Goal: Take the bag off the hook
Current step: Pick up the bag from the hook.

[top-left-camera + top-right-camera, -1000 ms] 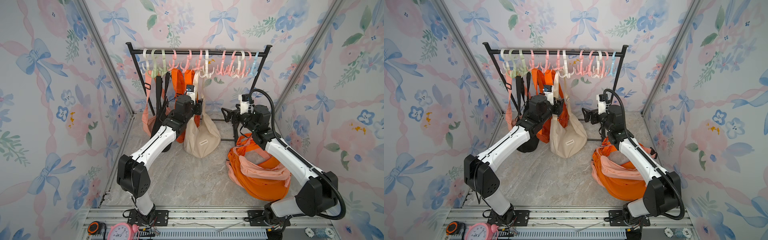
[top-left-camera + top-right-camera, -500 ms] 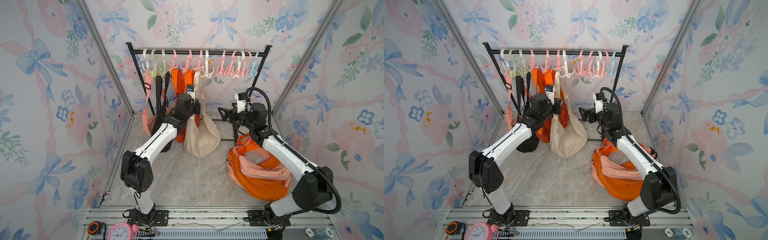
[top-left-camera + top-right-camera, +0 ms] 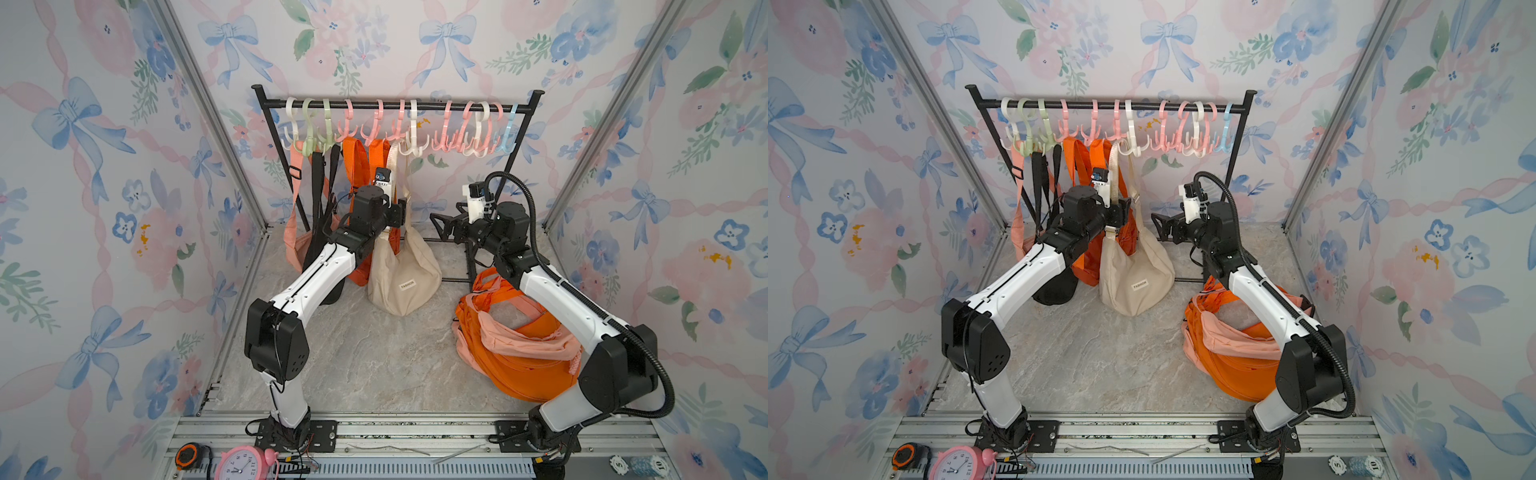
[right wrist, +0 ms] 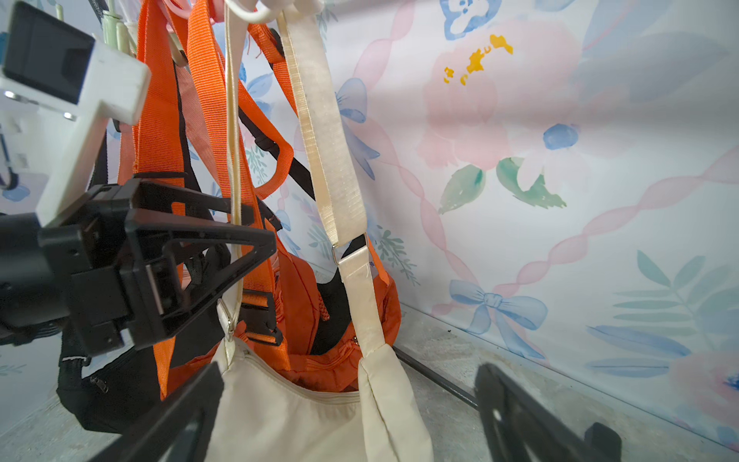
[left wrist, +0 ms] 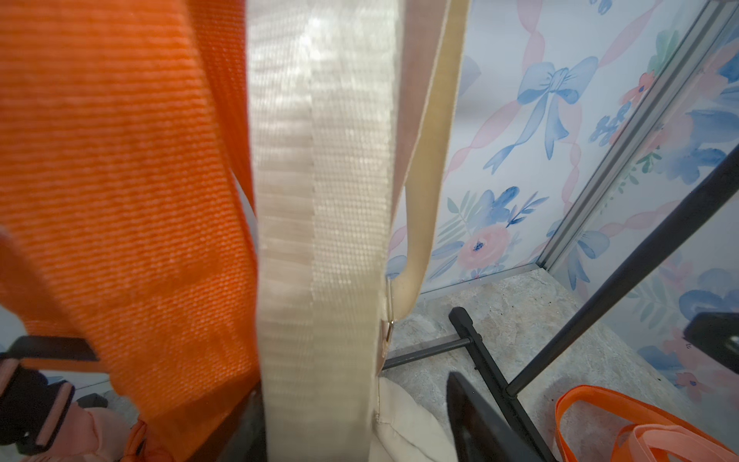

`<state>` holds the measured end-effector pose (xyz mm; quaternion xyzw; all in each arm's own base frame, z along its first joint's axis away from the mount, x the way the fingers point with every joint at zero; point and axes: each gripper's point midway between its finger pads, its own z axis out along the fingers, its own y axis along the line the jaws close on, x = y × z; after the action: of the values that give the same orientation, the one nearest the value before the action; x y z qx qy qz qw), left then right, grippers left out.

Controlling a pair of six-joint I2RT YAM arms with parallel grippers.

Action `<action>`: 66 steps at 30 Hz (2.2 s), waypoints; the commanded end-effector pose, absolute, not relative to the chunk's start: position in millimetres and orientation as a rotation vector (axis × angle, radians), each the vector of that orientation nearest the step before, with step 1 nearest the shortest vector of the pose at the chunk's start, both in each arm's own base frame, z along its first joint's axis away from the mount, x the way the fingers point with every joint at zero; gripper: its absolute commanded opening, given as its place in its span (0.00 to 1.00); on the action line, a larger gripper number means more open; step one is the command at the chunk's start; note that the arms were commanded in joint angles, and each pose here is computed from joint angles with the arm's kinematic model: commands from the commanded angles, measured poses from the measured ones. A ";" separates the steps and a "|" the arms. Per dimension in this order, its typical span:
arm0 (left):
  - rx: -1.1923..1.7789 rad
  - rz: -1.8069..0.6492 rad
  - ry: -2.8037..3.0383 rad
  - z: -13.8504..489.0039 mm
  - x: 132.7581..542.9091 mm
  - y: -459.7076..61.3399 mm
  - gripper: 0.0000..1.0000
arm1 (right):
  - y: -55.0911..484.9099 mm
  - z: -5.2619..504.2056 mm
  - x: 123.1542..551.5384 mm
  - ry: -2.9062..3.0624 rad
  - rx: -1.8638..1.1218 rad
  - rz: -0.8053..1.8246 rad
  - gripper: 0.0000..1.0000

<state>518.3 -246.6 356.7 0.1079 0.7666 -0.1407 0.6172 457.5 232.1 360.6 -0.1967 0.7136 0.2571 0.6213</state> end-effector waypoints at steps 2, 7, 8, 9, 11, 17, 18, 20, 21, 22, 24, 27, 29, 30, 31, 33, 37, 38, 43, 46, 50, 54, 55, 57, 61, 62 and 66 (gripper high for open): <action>0.249 -0.250 1.785 348.0 527.5 -239.1 0.61 | 238.1 374.2 454.4 1.597 -0.480 0.597 1.00; 0.246 -0.228 1.778 348.8 529.0 -236.0 0.35 | 239.6 373.1 455.2 1.599 -0.484 0.601 1.00; 0.248 -0.227 1.776 349.6 529.1 -235.7 0.29 | 239.5 373.4 455.7 1.598 -0.484 0.602 1.00; 0.249 -0.228 1.774 350.9 528.6 -235.3 0.25 | 240.7 373.3 455.5 1.598 -0.488 0.603 1.00; 0.253 -0.231 1.766 354.7 526.4 -235.0 0.13 | 242.2 372.7 456.1 1.595 -0.496 0.604 1.00; 0.259 -0.267 1.714 377.0 514.0 -233.7 0.00 | 250.9 370.7 459.9 1.576 -0.528 0.631 1.00; 0.260 -0.275 1.705 380.6 511.4 -233.5 0.00 | 252.6 370.8 461.1 1.575 -0.530 0.637 1.00; 0.260 -0.288 1.690 387.8 506.1 -232.6 0.00 | 258.3 371.8 462.4 1.563 -0.541 0.656 1.00; 0.260 -0.294 1.681 391.6 503.6 -232.0 0.00 | 260.8 374.6 461.8 1.550 -0.546 0.666 1.00; 0.261 -0.302 1.675 394.5 500.9 -231.7 0.00 | 263.0 380.4 460.4 1.529 -0.550 0.676 1.00; 0.264 -0.315 1.660 401.3 495.6 -231.0 0.00 | 271.2 373.3 467.1 1.524 -0.560 0.684 0.99; 0.264 -0.322 1.646 409.2 487.7 -227.9 0.00 | 278.1 379.1 471.4 1.509 -0.574 0.684 0.98; 0.253 -0.316 1.637 413.2 482.8 -223.4 0.00 | 282.6 385.0 473.5 1.493 -0.578 0.690 0.98; 0.249 -0.316 1.632 414.3 480.9 -221.4 0.00 | 286.2 387.5 473.2 1.482 -0.587 0.696 0.98; 0.247 -0.319 1.625 415.9 478.6 -220.4 0.00 | 288.5 390.1 474.5 1.472 -0.589 0.699 0.98; 0.243 -0.324 1.619 418.4 475.3 -218.4 0.00 | 295.2 394.5 477.3 1.455 -0.594 0.702 0.98; 0.238 -0.330 1.610 423.0 469.5 -214.9 0.00 | 302.0 401.4 492.1 1.449 -0.566 0.676 0.98; 0.235 -0.332 1.607 424.5 468.1 -213.8 0.00 | 303.8 403.7 495.5 1.445 -0.563 0.673 0.98; 0.232 -0.335 1.602 427.2 463.2 -209.4 0.00 | 310.1 405.4 515.1 1.456 -0.567 0.649 0.98; 0.225 -0.337 1.597 428.8 461.3 -205.8 0.00 | 317.2 404.8 524.9 1.455 -0.569 0.665 1.00; 0.219 -0.340 1.591 429.9 459.2 -202.4 0.00 | 326.1 400.1 536.9 1.459 -0.552 0.691 0.95; 0.208 -0.339 1.593 429.0 459.0 -199.1 0.00 | 329.1 399.2 543.3 1.450 -0.547 0.699 0.90; 0.206 -0.342 1.590 429.9 458.4 -198.3 0.00 | 329.7 399.3 544.9 1.447 -0.544 0.697 0.89; 0.205 -0.343 1.589 429.5 458.5 -198.1 0.00 | 330.7 400.7 547.4 1.441 -0.542 0.699 0.85; 0.205 -0.345 1.595 427.0 459.6 -197.7 0.00 | 332.9 404.8 551.2 1.422 -0.531 0.703 0.78; 0.204 -0.344 1.594 427.0 459.4 -196.8 0.00 | 332.1 405.7 552.8 1.417 -0.526 0.701 0.76; 0.194 -0.346 1.596 425.3 459.8 -194.1 0.00 | 333.2 410.1 555.3 1.404 -0.513 0.707 0.72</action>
<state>467.2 -201.9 404.1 0.1000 0.7322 -0.1401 0.6589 554.9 326.2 397.1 -0.2340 0.6402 0.3066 0.6643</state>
